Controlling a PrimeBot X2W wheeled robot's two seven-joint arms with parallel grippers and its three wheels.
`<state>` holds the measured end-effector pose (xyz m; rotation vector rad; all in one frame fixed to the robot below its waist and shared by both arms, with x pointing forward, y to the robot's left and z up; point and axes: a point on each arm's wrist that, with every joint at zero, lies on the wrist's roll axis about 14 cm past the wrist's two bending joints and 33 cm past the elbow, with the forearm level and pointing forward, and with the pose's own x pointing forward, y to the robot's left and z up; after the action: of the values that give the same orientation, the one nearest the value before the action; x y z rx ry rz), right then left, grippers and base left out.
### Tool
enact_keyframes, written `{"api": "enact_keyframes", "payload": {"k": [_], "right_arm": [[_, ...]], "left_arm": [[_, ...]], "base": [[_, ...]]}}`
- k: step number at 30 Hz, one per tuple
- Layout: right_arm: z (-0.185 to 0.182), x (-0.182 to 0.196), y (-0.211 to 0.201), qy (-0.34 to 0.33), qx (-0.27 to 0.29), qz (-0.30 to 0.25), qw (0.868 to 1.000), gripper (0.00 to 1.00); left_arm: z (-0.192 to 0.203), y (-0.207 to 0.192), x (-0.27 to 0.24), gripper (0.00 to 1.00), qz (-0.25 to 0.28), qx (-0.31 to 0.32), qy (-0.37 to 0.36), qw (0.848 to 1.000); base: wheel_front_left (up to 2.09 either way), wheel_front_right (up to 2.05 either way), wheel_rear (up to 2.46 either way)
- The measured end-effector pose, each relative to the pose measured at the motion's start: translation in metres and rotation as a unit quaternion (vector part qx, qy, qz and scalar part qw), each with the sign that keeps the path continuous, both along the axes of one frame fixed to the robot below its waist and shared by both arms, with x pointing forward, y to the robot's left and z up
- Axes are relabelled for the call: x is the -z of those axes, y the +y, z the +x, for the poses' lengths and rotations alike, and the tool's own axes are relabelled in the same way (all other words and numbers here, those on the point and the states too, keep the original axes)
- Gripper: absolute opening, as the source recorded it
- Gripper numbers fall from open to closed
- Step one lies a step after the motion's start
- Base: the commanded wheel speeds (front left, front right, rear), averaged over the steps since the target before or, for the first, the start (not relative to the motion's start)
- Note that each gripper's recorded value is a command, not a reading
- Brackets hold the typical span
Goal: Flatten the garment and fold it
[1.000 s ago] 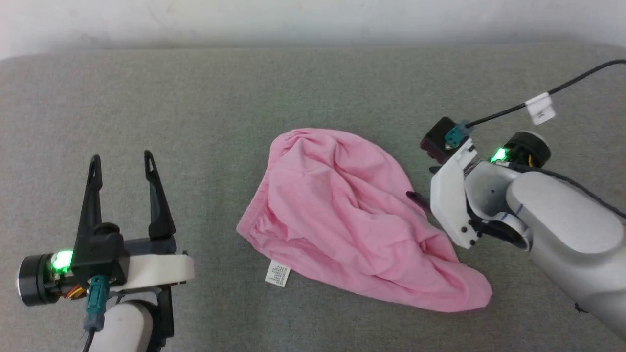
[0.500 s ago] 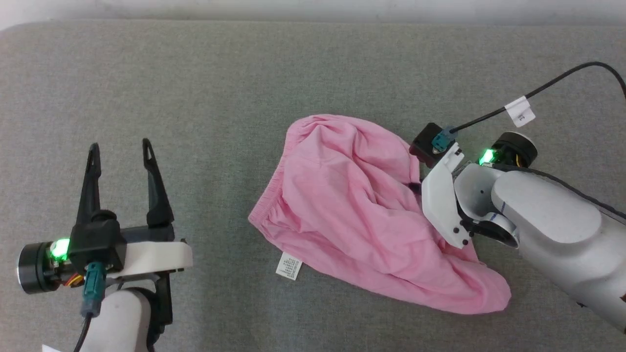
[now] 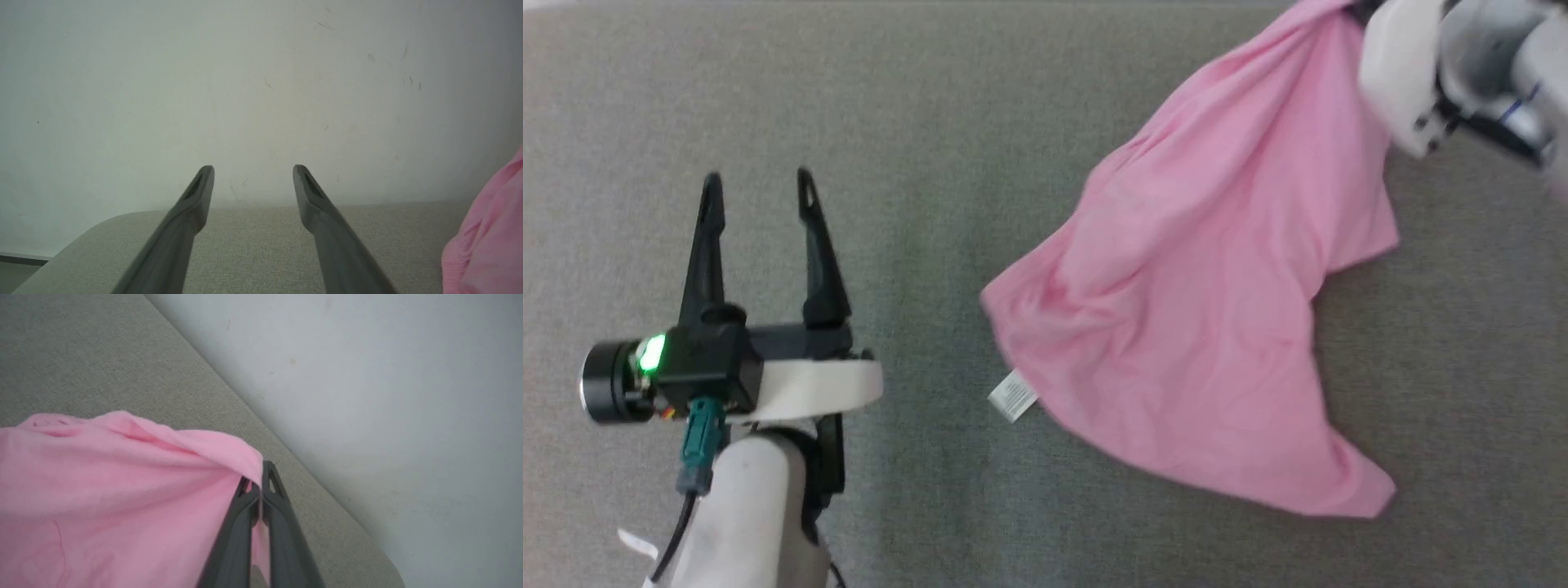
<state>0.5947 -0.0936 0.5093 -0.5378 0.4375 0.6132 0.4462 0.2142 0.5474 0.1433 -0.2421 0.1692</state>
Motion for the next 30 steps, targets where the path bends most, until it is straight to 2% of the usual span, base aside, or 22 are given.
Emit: {"api": "enact_keyframes", "payload": {"k": [3, 6, 11, 16, 17, 18, 21, 26, 30], "right_arm": [[0.029, -0.009, -0.007, -0.02, 0.02, 0.0, 1.0, 0.0], [0.054, 0.003, -0.017, -0.019, 0.045, -0.014, 0.999, 0.0], [0.07, 0.07, -0.033, 0.042, 0.087, -0.041, 0.994, 0.0], [0.048, 0.15, -0.019, 0.126, 0.091, -0.035, 0.987, 0.0], [0.048, 0.154, -0.016, 0.13, 0.094, -0.028, 0.987, 0.37], [0.05, 0.153, -0.015, 0.129, 0.096, -0.02, 0.987, 1.0], [0.051, 0.147, -0.012, 0.12, 0.093, -0.008, 0.988, 1.0], [0.043, 0.122, 0.006, 0.081, 0.045, 0.016, 0.996, 1.0], [0.034, 0.085, 0.005, 0.053, 0.014, 0.015, 0.998, 1.0]], "left_arm": [[0.012, -0.004, -0.002, 1.0, -0.006, 0.005, -0.008, 1.0], [0.024, -0.004, 0.001, 1.0, -0.007, 0.006, -0.009, 1.0], [0.036, 0.0, 0.014, 1.0, 0.001, -0.001, 0.002, 1.0], [0.04, 0.008, 0.031, 1.0, 0.014, -0.012, 0.023, 1.0], [0.039, 0.01, 0.033, 1.0, 0.016, -0.015, 0.026, 0.999], [0.038, 0.012, 0.034, 1.0, 0.018, -0.017, 0.029, 0.999], [0.035, 0.017, 0.036, 1.0, 0.024, -0.023, 0.034, 0.999], [0.017, 0.027, 0.04, 1.0, 0.034, -0.034, 0.052, 0.998], [-0.002, 0.032, 0.042, 1.0, 0.035, -0.042, 0.064, 0.996]], "base": [[0.0, 0.0, 0.0], [0.0, 0.0, 0.0], [0.0, 0.0, 0.0], [0.0, 0.0, 0.0], [0.0, 0.0, 0.0], [0.0, 0.0, 0.0], [0.0, 0.0, 0.0], [0.0, 0.0, 0.0], [0.0, 0.0, 0.0]]}}
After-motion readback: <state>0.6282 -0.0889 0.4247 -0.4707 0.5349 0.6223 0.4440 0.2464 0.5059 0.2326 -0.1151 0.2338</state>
